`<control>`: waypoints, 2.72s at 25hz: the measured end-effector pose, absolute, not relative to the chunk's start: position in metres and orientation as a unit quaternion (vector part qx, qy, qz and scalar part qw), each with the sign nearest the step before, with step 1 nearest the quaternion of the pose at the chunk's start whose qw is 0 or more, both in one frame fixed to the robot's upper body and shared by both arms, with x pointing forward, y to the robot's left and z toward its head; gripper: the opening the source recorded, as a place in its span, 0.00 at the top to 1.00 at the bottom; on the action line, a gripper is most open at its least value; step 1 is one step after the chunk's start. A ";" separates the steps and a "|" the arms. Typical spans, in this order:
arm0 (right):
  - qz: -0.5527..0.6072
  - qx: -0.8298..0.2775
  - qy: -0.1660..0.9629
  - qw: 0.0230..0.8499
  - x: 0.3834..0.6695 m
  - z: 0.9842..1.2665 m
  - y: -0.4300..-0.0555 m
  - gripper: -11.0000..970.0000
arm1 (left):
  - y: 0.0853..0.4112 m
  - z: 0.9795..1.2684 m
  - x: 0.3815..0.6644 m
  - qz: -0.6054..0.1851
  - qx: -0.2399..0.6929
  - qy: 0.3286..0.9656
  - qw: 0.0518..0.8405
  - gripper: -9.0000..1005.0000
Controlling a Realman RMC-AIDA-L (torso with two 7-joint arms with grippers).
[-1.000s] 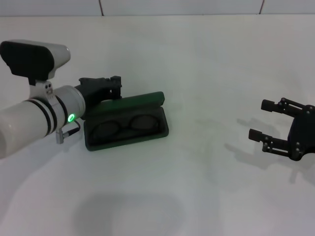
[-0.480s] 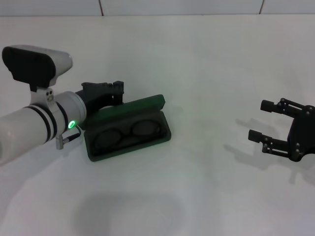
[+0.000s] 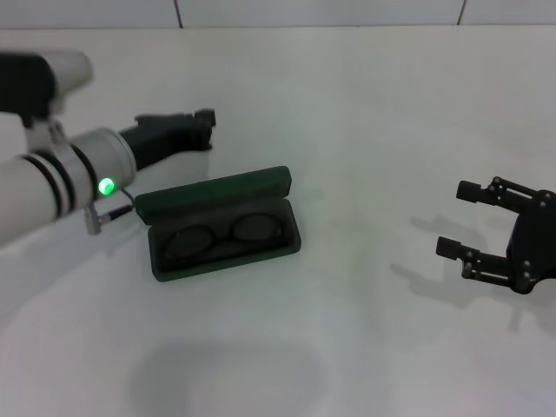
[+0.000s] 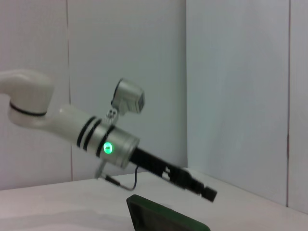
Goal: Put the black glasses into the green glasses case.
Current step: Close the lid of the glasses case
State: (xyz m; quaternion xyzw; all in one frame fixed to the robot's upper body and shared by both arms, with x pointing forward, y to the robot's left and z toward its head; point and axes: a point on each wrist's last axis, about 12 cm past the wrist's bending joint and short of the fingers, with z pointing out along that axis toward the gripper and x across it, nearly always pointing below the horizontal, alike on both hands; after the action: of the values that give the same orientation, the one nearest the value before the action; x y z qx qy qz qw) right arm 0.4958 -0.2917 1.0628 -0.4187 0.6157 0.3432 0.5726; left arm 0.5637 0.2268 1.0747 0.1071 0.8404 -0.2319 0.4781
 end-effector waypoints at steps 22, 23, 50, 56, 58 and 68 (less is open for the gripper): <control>0.337 -0.417 0.621 0.572 0.496 1.062 -0.295 0.22 | 0.300 1.091 0.510 -0.365 0.246 0.840 0.317 0.95; 0.337 -0.418 0.621 0.572 0.496 1.062 -0.295 0.22 | 0.301 1.088 0.510 -0.362 0.245 0.843 0.313 0.95; 0.340 -0.420 0.616 0.574 0.496 1.064 -0.293 0.22 | 0.292 1.088 0.571 -0.245 0.239 0.873 0.347 0.94; 0.340 -0.420 0.616 0.574 0.496 1.064 -0.293 0.22 | 0.291 1.088 0.573 -0.247 0.237 0.874 0.346 0.94; 0.339 -0.419 0.616 0.575 0.497 1.064 -0.294 0.22 | 0.293 1.087 0.568 -0.258 0.234 0.873 0.342 0.94; 0.335 -0.413 0.617 0.580 0.497 1.065 -0.296 0.22 | 0.305 1.112 0.543 -0.398 0.212 0.807 0.381 0.94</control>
State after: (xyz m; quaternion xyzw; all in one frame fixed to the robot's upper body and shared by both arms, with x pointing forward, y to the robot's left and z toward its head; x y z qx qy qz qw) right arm 0.4972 -0.2964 1.0647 -0.4132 0.6174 0.3349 0.5796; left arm 0.5428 0.3047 1.1119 0.2124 0.8071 -0.3984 0.3805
